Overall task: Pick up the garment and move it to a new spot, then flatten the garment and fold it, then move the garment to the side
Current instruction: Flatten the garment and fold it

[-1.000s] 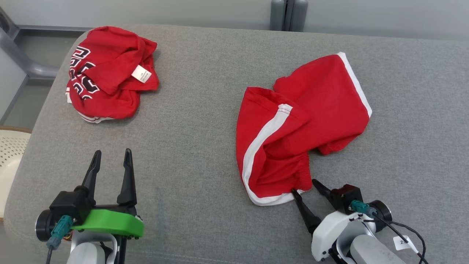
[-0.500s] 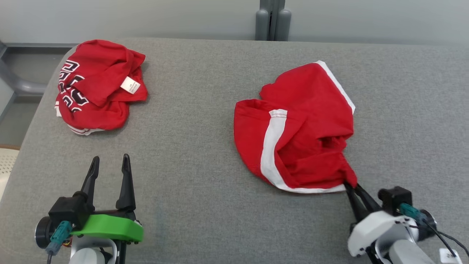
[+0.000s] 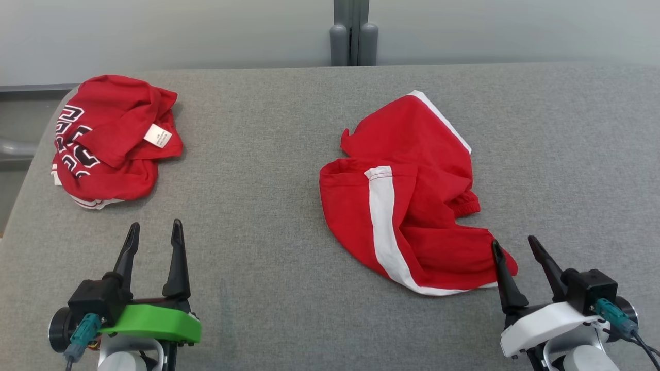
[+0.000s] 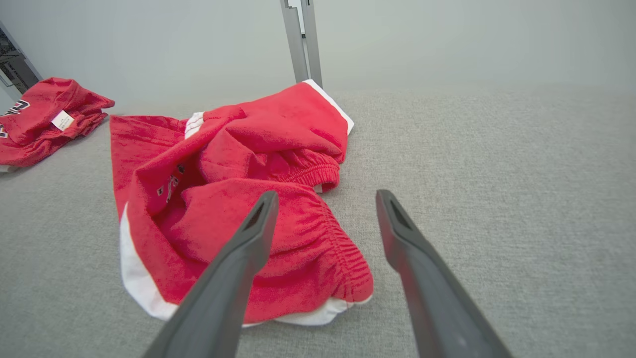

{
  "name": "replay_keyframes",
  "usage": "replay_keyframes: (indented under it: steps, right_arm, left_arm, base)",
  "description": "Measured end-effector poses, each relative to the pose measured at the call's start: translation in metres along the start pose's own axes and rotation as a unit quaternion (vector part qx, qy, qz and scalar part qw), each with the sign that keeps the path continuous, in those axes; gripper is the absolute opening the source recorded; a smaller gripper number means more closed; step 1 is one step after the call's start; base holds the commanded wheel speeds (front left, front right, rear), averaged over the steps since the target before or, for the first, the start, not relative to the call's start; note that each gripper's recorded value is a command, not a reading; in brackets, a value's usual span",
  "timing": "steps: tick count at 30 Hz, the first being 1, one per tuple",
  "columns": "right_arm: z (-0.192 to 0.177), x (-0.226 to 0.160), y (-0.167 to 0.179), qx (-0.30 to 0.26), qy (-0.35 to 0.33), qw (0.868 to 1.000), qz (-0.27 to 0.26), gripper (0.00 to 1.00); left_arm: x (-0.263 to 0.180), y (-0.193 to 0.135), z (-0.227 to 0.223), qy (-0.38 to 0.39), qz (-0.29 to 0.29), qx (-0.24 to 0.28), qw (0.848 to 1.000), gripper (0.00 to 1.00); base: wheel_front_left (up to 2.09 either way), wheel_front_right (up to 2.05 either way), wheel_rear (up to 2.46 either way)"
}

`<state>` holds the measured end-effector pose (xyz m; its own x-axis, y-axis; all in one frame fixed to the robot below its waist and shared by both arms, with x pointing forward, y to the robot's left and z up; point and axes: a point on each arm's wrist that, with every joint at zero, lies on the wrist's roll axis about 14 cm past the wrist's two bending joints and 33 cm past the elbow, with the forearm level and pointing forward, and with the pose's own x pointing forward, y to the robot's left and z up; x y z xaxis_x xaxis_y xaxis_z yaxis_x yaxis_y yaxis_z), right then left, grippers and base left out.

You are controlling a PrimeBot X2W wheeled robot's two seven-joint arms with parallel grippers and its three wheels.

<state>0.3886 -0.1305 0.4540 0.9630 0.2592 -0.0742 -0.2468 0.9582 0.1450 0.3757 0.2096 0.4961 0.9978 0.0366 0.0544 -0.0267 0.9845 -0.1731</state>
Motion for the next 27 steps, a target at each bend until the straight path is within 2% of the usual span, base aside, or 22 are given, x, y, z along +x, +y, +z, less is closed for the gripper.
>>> replay_keyframes:
  steps: [8,17,22,27]
  right_arm:
    - [0.069,0.001,0.019,-0.020,-0.109,0.994,0.023,1.00]
    - [0.071,-0.008,0.022,-0.013,-0.117,0.993,0.013,1.00]
    - [0.071,-0.011,0.013,-0.016,-0.117,0.993,-0.001,1.00]
    - [0.071,-0.012,0.002,-0.021,-0.117,0.993,-0.017,1.00]
  left_arm:
    - [-0.001,0.001,0.004,-0.005,-0.003,0.008,1.000,1.00]
    - [0.002,-0.003,0.002,-0.001,-0.016,0.023,1.000,1.00]
    - [0.020,-0.038,0.008,-0.010,-0.076,0.039,0.996,1.00]
    - [0.050,-0.100,0.023,-0.032,-0.180,0.057,0.981,1.00]
  base:
    - [0.00,0.00,0.00]
    - [0.00,0.00,0.00]
    - [0.00,0.00,0.00]
    - [0.00,0.00,0.00]
